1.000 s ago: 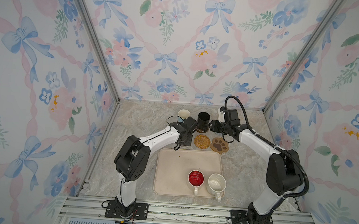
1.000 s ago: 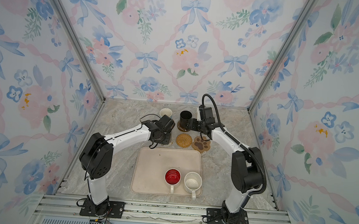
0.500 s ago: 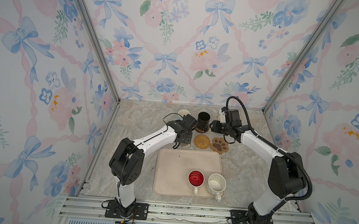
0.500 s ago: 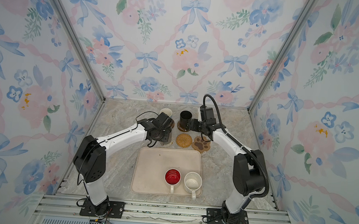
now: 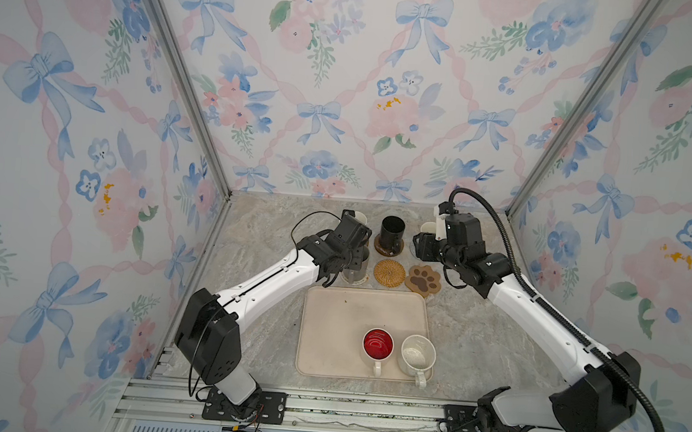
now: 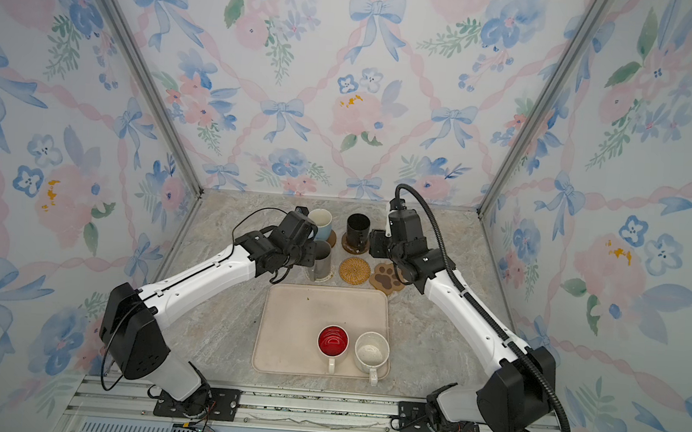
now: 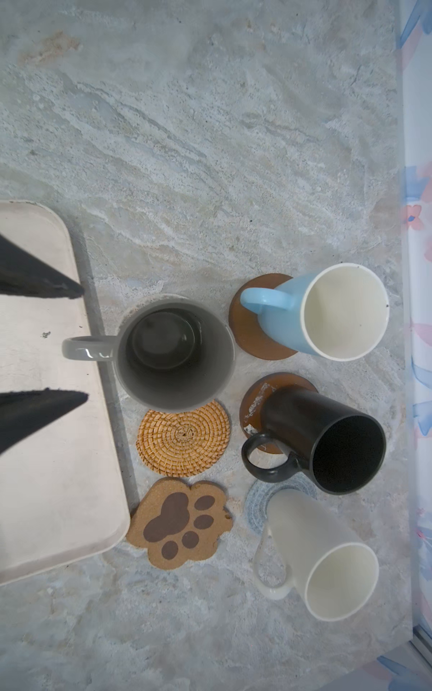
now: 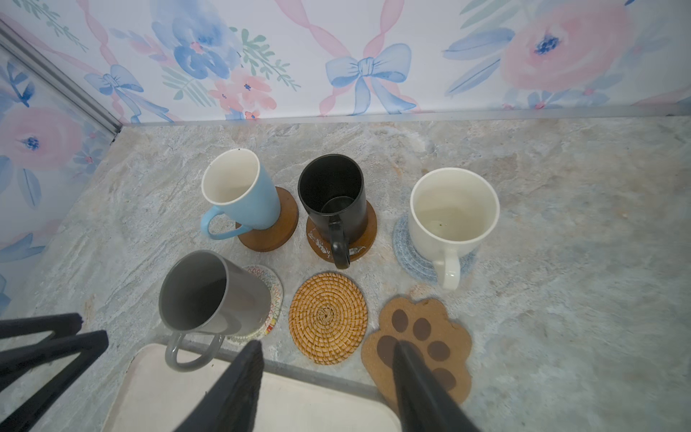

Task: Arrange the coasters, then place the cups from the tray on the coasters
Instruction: 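Draw back the left gripper while the right gripper moves toward the speckled white mug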

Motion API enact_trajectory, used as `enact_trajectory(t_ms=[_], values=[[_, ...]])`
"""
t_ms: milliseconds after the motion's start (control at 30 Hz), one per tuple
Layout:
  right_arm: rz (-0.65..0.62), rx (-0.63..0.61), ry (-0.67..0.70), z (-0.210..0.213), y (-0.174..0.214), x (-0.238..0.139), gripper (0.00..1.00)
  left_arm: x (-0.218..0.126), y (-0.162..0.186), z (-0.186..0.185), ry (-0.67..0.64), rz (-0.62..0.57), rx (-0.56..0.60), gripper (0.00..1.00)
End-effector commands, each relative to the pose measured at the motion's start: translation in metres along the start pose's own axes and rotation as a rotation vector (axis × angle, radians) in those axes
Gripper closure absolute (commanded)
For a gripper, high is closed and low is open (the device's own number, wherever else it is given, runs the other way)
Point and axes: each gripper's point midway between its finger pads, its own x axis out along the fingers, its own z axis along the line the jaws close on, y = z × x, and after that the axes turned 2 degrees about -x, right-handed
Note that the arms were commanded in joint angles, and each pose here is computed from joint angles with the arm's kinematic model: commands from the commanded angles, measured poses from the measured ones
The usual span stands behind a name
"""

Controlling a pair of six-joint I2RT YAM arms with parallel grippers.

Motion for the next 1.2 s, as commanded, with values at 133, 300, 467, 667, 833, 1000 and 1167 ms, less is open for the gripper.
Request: enact_trajectory(t_ms=[133,300,467,667,833,1000,1167], values=[[0.072,-0.156,0.133,-0.010,0.046,-0.053,0.36,-0.039,-0.026,-0.008,0.216,-0.327,-0.038,0.58],[0.116,-0.214,0.130,0.003,0.080,-0.068,0.35,-0.051,-0.027,-0.009,0.287,-0.425,-0.048,0.54],[0.194,-0.235,0.130,0.014,0.120,-0.073,0.35,-0.028,-0.010,-0.007,0.230,-0.324,-0.005,0.53],[0.250,-0.225,0.141,0.023,0.164,-0.090,0.35,-0.011,0.002,-0.005,0.203,-0.277,0.003,0.53],[0.263,-0.207,0.126,0.028,0.192,-0.104,0.35,-0.002,0.007,-0.005,0.186,-0.260,0.036,0.52],[0.305,-0.243,0.112,0.034,0.214,-0.115,0.36,0.005,0.014,0.002,0.150,-0.244,0.045,0.52],[0.324,-0.290,0.142,0.036,0.227,-0.119,0.37,0.013,0.024,0.003,0.143,-0.216,0.047,0.51]])
